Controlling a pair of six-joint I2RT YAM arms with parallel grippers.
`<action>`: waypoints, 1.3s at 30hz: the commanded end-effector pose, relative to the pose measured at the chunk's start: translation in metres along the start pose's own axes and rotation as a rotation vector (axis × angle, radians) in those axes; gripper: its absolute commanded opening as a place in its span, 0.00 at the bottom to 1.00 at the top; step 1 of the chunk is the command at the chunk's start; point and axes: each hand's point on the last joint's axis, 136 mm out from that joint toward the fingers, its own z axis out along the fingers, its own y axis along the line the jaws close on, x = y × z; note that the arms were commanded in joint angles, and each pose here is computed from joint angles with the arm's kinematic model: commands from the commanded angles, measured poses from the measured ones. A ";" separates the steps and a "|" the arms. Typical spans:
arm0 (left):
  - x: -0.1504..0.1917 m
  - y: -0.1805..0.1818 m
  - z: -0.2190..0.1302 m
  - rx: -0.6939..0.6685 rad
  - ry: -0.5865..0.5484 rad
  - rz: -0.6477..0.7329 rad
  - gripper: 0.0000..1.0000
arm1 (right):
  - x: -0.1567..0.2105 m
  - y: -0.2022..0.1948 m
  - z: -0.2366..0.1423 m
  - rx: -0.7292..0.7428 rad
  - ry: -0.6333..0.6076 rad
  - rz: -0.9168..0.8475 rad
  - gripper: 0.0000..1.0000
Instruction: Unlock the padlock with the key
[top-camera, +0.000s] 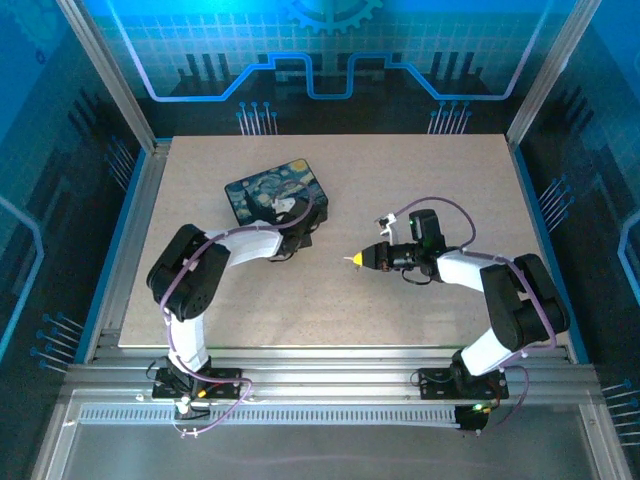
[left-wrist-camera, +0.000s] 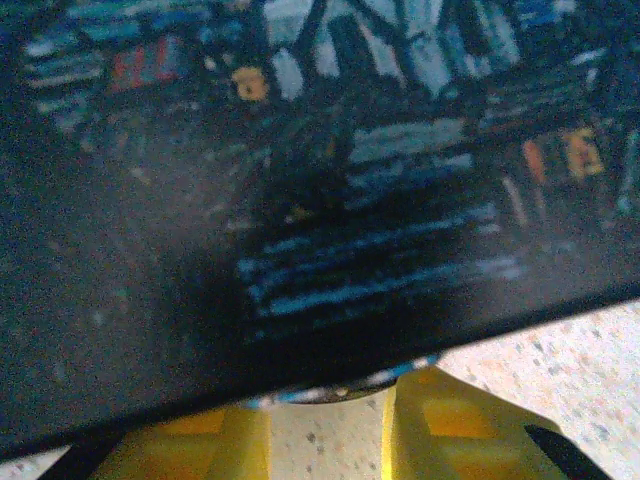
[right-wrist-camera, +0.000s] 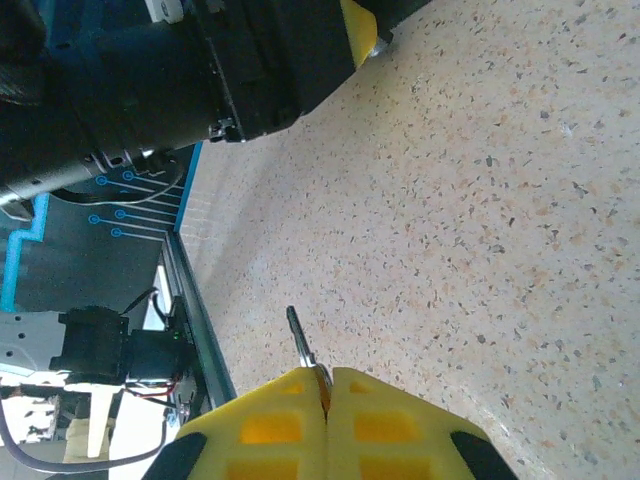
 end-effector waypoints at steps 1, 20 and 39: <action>0.011 -0.019 -0.026 0.167 0.155 0.014 0.09 | -0.003 0.006 0.000 0.000 -0.033 -0.034 0.00; 0.024 -0.056 -0.066 0.471 0.535 -0.150 0.22 | -0.014 0.002 0.043 0.151 -0.198 -0.092 0.00; -0.003 -0.040 -0.012 0.207 0.214 -0.244 0.60 | -0.031 -0.018 0.002 0.222 -0.218 -0.084 0.00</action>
